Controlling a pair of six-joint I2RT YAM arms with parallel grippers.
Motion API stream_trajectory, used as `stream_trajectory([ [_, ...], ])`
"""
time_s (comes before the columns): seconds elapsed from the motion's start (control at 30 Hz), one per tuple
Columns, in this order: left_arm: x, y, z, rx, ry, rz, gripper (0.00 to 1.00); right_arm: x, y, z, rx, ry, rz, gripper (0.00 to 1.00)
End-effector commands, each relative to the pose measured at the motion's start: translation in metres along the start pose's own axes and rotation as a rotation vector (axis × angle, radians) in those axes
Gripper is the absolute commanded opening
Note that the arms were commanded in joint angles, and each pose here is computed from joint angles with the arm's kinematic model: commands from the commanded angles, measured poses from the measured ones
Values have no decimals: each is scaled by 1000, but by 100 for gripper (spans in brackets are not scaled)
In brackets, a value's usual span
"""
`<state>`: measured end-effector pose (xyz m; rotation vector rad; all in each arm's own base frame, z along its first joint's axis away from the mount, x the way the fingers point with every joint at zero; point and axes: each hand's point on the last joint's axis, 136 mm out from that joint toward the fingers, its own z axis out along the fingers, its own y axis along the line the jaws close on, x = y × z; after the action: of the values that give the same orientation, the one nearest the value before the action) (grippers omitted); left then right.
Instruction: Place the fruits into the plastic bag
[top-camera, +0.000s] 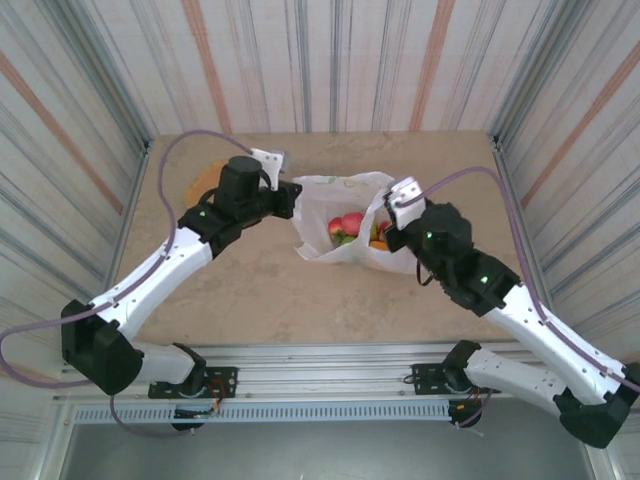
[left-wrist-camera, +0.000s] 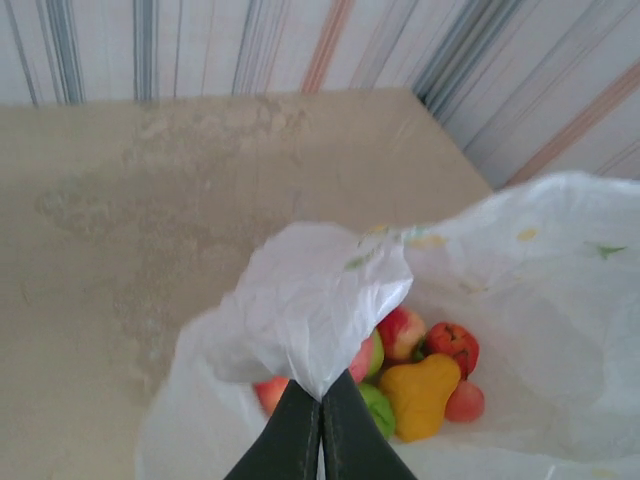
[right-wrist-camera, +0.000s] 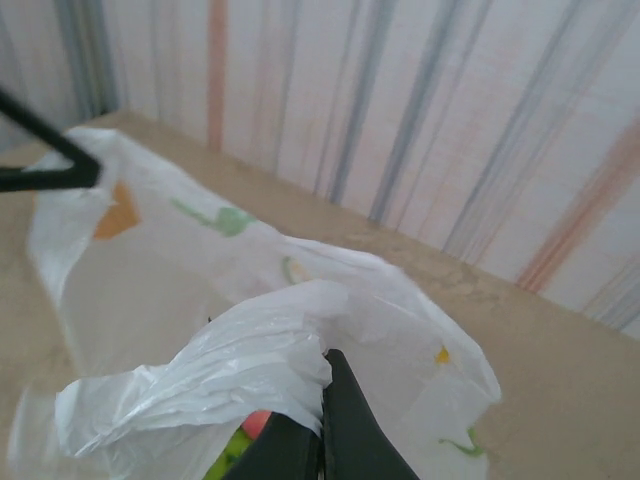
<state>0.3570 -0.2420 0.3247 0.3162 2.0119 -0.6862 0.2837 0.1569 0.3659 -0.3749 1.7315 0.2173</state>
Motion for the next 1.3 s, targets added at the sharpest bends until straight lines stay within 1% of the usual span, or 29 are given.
stream_trajectory([
  [0.0, -37, 2, -17, -5, -42, -26, 0, -34, -21, -14, -1, -80, 262, 0],
  [0.13, -54, 7, -15, -34, -23, -21, 0, -43, -51, -17, 39, -110, 430, 0],
  [0.23, -49, 5, 0, -15, 29, -33, 0, -42, -62, -14, 51, -108, 496, 0],
  [0.33, -44, 8, 12, -14, 64, -35, 0, -35, -68, -10, 72, -91, 519, 0],
  [0.47, -49, 10, 20, -24, 62, -27, 0, -28, -78, -6, 100, -71, 535, 0],
  [0.67, -78, -4, 16, 15, 9, -13, 0, -48, -92, -14, 96, -111, 540, 0],
  [0.8, -90, -11, 16, 41, -14, -17, 0, -53, -90, -10, 64, -81, 528, 0],
  [0.97, -72, -1, 36, 26, 36, -32, 0, -31, -95, 4, 67, 2, 534, 0],
  [1.07, -60, 7, 49, 8, 73, -34, 0, -6, -100, 20, 60, 79, 576, 0],
  [1.2, -54, 14, 55, -6, 89, -39, 0, 14, -94, 28, 26, 135, 596, 0],
  [1.27, -52, 18, 56, -13, 93, -47, 3, 21, -89, 28, 3, 160, 596, 0],
])
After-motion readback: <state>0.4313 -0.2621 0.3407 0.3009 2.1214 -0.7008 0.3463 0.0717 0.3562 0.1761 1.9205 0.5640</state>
